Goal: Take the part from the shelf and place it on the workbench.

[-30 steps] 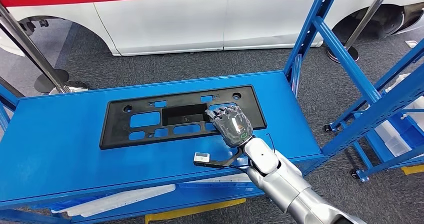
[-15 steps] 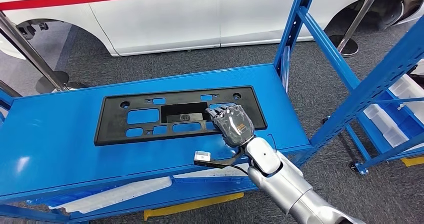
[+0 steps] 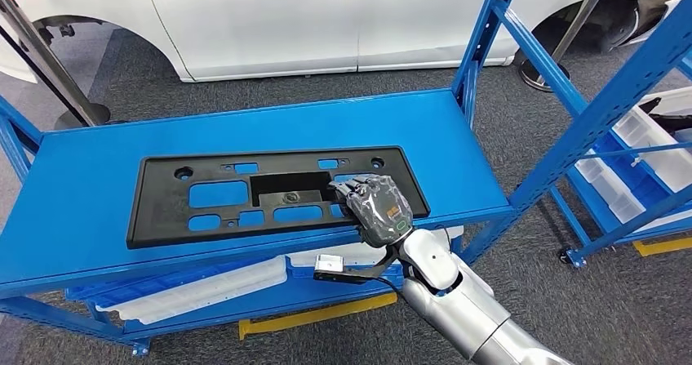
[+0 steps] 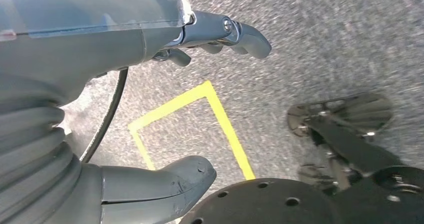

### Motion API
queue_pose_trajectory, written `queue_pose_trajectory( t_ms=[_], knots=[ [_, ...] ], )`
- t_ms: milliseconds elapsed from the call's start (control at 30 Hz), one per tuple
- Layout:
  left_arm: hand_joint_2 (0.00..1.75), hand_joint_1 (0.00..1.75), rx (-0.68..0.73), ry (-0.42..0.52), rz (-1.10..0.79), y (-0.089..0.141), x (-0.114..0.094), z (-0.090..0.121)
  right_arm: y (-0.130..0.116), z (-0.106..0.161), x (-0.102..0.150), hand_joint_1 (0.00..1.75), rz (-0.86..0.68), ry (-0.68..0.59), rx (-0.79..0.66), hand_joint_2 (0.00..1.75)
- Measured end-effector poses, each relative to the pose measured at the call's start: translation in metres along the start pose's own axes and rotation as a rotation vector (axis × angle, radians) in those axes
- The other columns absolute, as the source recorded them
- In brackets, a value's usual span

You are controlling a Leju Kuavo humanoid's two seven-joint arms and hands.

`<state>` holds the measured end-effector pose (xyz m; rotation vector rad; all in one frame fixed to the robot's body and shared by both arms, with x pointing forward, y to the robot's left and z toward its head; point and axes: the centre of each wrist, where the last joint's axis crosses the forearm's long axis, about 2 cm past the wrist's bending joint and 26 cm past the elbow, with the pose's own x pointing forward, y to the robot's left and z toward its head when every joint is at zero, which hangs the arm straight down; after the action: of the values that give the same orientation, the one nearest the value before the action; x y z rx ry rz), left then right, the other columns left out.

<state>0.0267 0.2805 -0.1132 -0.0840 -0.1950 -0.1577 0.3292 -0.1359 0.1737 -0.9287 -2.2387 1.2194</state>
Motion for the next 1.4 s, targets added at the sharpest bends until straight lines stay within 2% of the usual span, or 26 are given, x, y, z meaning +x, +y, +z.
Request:
queue_pose_trajectory(
  t_ms=[500, 1400],
  knots=[
    [1.75, 0.0, 0.003, -0.006, 0.037, 0.003, -0.003, 0.001, -0.012, -0.007, 0.014, 1.75, -0.089, -0.041, -0.036, 1.75],
    [1.75, 0.0, 0.018, -0.022, 0.048, 0.013, -0.002, 0.001, -0.02, -0.013, 0.023, 1.75, -0.125, -0.071, -0.071, 1.75]
  ],
)
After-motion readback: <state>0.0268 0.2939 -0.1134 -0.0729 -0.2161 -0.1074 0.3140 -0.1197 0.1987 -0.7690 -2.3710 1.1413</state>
